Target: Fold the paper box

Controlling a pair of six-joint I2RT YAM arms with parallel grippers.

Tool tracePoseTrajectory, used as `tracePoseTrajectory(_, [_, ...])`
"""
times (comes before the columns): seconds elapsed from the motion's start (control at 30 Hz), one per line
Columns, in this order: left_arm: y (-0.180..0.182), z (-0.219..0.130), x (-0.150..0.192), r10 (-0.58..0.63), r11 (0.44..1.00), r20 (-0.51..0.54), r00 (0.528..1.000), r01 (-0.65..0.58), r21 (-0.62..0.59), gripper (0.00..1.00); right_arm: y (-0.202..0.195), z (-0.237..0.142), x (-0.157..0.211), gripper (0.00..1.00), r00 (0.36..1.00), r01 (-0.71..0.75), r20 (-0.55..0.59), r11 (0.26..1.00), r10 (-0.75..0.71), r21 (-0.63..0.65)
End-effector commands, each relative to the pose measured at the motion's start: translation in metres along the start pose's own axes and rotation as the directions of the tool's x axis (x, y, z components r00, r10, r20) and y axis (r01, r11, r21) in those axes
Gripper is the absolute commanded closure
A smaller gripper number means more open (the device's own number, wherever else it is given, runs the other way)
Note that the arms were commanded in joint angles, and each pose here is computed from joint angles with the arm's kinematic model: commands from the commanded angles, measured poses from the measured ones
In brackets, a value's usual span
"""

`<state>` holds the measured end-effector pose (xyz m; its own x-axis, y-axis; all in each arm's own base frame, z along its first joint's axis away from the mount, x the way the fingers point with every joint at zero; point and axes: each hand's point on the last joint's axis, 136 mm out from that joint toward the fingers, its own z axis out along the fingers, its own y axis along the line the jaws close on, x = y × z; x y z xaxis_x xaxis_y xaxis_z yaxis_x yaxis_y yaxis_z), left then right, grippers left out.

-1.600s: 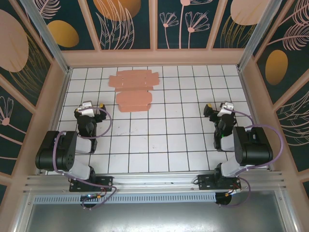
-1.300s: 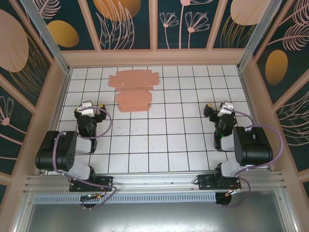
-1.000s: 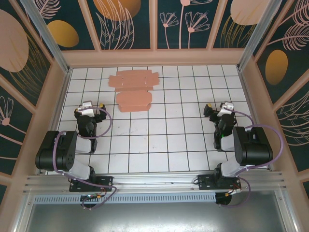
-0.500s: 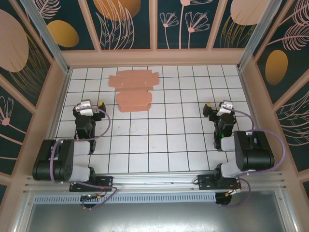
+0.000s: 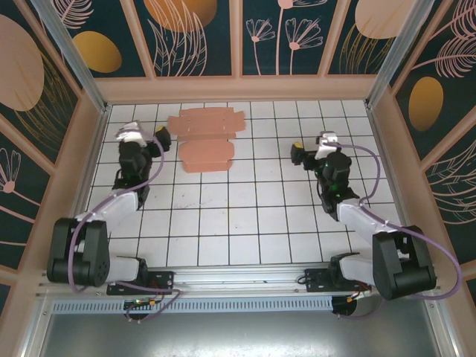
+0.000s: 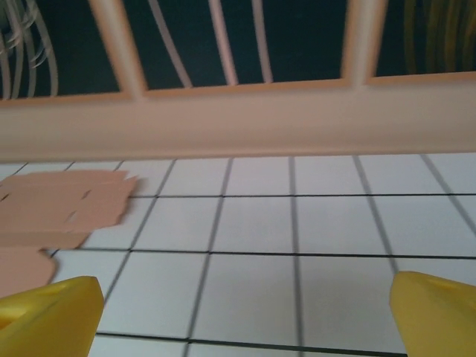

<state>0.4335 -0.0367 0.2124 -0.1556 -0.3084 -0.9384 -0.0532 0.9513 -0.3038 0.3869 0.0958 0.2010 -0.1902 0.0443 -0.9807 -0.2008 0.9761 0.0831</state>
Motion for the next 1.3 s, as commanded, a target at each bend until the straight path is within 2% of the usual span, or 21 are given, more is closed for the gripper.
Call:
tracePoseTrajectory(0.0, [-0.030, 0.021, 0.027, -0.040, 0.999, -0.115, 0.993, 0.042, 0.019, 0.01, 0.032, 0.009, 0.017, 0.01, 0.994, 0.029, -0.104, 0.994, -0.040, -0.102])
tracePoseTrajectory(0.07, [-0.036, 0.036, 0.035, -0.113, 0.994, -0.141, 0.984, 0.110, -0.026, 0.01, 0.052, 0.012, 0.024, 0.01, 0.987, 0.054, -0.138, 0.985, -0.077, -0.164])
tracePoseTrajectory(0.17, [-0.048, 0.053, 0.051, -0.187, 0.982, -0.187, 0.964, 0.183, -0.037, 0.01, 0.063, 0.017, 0.035, 0.01, 0.968, 0.123, -0.201, 0.982, -0.151, -0.145])
tracePoseTrajectory(0.37, [-0.073, 0.086, 0.106, -0.252, 0.967, -0.364, 0.897, 0.250, -0.052, 0.01, 0.059, 0.015, 0.047, 0.01, 0.956, 0.142, -0.242, 0.984, -0.163, -0.104])
tracePoseTrajectory(0.67, [-0.096, 0.095, 0.164, -0.287, 0.953, -0.516, 0.807, 0.295, -0.069, 0.01, 0.053, 0.016, 0.054, 0.01, 0.955, 0.118, -0.264, 0.990, -0.134, -0.073])
tracePoseTrajectory(0.9, [-0.077, 0.066, 0.203, -0.284, 0.956, -0.599, 0.749, 0.271, -0.115, 0.01, 0.052, 0.014, 0.048, 0.01, 0.964, 0.083, -0.247, 0.994, -0.096, -0.066])
tracePoseTrajectory(1.07, [-0.059, 0.027, 0.236, -0.280, 0.957, -0.675, 0.683, 0.259, -0.134, 0.01, 0.050, 0.015, 0.042, 0.01, 0.970, 0.037, -0.239, 0.998, -0.048, -0.050])
tracePoseTrajectory(1.27, [-0.043, -0.022, 0.250, -0.252, 0.963, -0.724, 0.642, 0.237, -0.125, 0.01, 0.055, 0.019, 0.040, 0.01, 0.969, -0.019, -0.245, 0.997, -0.001, -0.079])
